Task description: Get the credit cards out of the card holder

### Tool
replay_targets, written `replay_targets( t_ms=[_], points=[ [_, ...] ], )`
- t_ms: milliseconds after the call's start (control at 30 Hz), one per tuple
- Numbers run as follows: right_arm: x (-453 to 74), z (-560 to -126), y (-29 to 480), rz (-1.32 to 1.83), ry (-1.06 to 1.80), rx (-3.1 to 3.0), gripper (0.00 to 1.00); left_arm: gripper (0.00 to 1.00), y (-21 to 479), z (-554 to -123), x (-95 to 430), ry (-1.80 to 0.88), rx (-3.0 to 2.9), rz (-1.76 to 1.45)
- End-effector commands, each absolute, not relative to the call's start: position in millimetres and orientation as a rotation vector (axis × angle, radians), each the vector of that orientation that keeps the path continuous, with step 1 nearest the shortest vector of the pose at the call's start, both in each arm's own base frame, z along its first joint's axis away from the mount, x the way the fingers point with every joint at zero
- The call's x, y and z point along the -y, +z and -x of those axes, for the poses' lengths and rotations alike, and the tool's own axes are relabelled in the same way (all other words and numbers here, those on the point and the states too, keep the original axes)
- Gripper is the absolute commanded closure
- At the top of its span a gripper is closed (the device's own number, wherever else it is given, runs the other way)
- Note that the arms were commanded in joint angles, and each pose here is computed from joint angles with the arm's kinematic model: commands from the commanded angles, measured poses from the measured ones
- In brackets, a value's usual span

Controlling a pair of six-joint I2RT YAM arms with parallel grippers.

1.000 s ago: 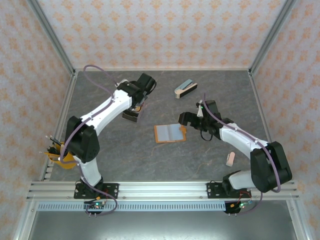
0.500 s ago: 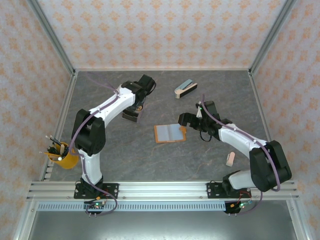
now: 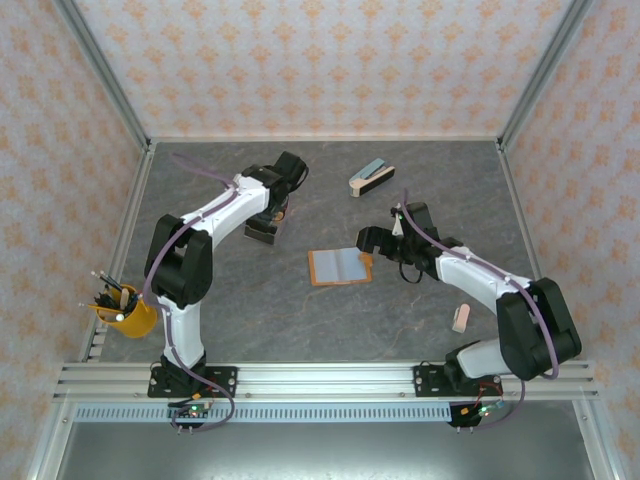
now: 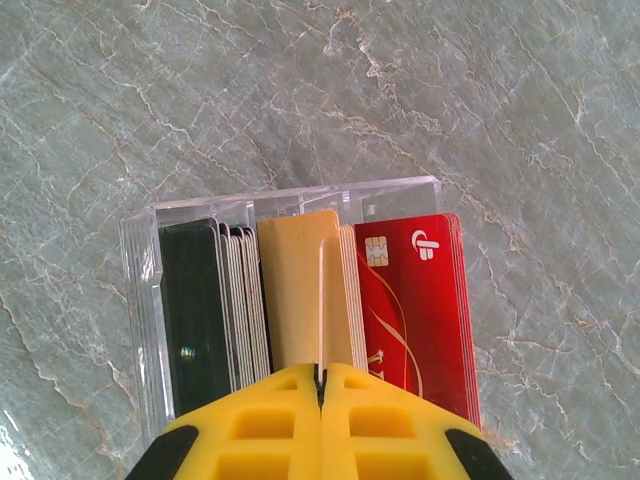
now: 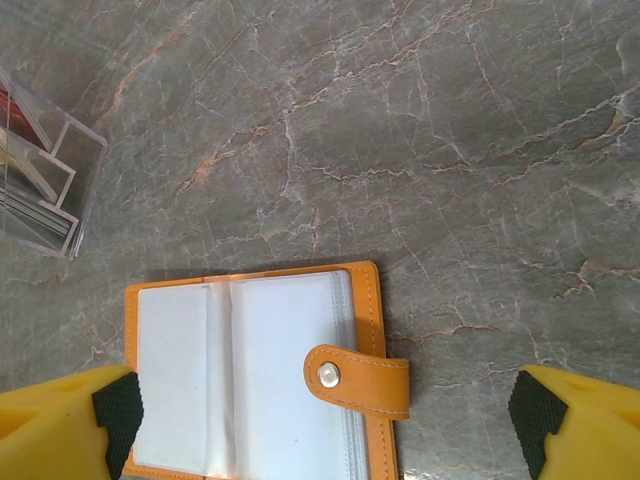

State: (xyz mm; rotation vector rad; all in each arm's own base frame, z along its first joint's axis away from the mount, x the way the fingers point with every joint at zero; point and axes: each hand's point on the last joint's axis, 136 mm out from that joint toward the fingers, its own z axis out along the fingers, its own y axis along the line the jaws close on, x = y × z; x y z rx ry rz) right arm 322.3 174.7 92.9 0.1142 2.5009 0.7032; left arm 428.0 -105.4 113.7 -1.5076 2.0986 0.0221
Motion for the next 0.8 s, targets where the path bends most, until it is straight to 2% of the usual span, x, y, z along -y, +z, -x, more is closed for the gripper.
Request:
replay_targets(
  t_ms=[0, 700, 767],
  points=[
    [-176, -326, 93, -0.089, 0.678, -2.494, 0.05, 1.0, 101, -429, 98, 0.065, -2.071, 1.556],
    [-176, -326, 91, -0.09, 0.679, -2.508, 0.06, 1.0, 97, -430, 89, 0.092, -2.099, 1.578],
    [-176, -326, 91, -0.089, 0.678, -2.51, 0.06, 0.93, 94, -433, 91, 0.083, -2.114, 1.568]
  ],
)
